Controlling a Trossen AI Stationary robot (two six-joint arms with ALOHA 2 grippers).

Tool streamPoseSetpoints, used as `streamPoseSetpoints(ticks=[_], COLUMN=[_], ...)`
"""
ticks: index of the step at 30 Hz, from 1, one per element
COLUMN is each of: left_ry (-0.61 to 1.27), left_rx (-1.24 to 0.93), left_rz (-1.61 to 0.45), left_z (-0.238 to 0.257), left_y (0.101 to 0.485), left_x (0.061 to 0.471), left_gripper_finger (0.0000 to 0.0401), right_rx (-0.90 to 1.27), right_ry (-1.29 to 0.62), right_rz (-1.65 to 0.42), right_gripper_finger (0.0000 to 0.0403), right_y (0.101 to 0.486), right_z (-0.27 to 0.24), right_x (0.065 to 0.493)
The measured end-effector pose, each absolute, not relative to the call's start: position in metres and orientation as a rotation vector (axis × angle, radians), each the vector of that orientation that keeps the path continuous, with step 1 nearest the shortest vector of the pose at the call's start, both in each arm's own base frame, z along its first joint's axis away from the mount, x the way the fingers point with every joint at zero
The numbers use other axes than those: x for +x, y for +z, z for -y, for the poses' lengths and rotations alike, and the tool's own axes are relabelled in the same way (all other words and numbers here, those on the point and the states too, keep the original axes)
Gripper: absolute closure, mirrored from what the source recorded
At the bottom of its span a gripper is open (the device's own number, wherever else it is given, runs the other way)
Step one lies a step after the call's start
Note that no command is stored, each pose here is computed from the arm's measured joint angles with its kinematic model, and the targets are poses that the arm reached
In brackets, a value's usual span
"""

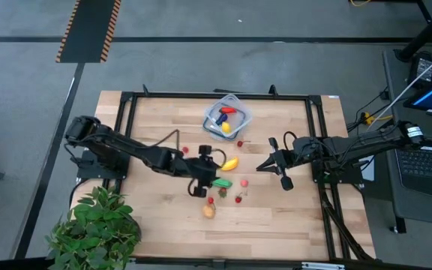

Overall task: Pick and placing Produce into tupperware
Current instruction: Put the green pea into the transparent container

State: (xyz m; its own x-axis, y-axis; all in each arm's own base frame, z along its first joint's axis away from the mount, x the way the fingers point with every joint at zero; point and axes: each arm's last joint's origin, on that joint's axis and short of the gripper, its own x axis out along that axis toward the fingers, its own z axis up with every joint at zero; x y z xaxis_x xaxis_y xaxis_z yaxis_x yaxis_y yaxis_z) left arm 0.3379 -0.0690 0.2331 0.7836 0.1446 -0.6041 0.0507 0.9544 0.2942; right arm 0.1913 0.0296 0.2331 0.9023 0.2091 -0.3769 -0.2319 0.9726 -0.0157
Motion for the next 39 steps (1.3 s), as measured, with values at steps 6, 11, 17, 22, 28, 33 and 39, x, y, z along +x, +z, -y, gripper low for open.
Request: streamPoseSetpoints(ticks=[6,11,17,22,28,33,39], left_ry=[-0.047,-0.098,-0.104,-0.102,-0.105,-0.101,-0.151], left_rx=[0.390,0.425,0.422,0.405,0.388,0.380,0.335], left_rz=[-0.902,-0.982,-0.963,-0.993,-1.040,-1.072,-1.055], left_z=[0.087,0.103,0.108,0.100,0.087,0.081,0.078], left_y=[0.219,0.217,0.223,0.215,0.199,0.187,0.181], left_x=[0.345,0.349,0.361,0.369,0.377,0.382,0.388], left_gripper_finger=[0.0225,0.0225,0.0224,0.0224,0.0224,0.0225,0.0225], right_rx=[-0.060,-0.060,-0.041,-0.041,-0.042,-0.044,-0.046], right_ry=[0.228,0.228,0.225,0.225,0.225,0.226,0.226], right_rz=[-0.387,-0.388,-0.389,-0.388,-0.388,-0.388,-0.393], right_gripper_finger=[0.0377,0.0377,0.0377,0.0377,0.0377,0.0377,0.0377], right_y=[0.233,0.233,0.233,0.233,0.233,0.233,0.232], right_z=[-0.030,-0.030,-0.030,-0.030,-0.030,-0.030,-0.030], right_x=[0.191,0.191,0.191,0.191,0.191,0.191,0.191])
